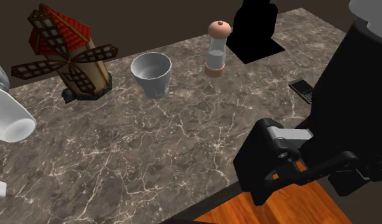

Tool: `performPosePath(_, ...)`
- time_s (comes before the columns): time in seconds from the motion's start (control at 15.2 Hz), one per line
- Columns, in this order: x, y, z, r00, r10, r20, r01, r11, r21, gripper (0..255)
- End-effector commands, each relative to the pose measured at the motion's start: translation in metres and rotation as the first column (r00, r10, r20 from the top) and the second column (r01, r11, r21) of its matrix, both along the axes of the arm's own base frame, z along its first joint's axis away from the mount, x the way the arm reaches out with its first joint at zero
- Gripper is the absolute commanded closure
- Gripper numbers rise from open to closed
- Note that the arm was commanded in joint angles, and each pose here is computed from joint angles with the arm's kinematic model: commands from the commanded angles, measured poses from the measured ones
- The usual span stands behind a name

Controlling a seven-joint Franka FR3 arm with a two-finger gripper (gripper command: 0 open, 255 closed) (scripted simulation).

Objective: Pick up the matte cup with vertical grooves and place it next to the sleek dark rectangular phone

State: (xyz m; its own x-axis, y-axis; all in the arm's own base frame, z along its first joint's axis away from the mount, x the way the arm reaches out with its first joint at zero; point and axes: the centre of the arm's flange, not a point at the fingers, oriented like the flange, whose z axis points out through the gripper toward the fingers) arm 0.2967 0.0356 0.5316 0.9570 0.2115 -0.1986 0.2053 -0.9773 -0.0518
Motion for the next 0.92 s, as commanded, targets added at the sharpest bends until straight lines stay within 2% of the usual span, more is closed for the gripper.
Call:
performPosePath(0.0, 0.000, 0.000, 0.000, 1.000, 0.000, 0.000, 0.000, 1.000, 0.000, 0)
performPosePath(0.86, 0.138, 0.065, -0.059, 0.998, 0.047, 0.040, -0.050, 0.997, 0.058, 0)
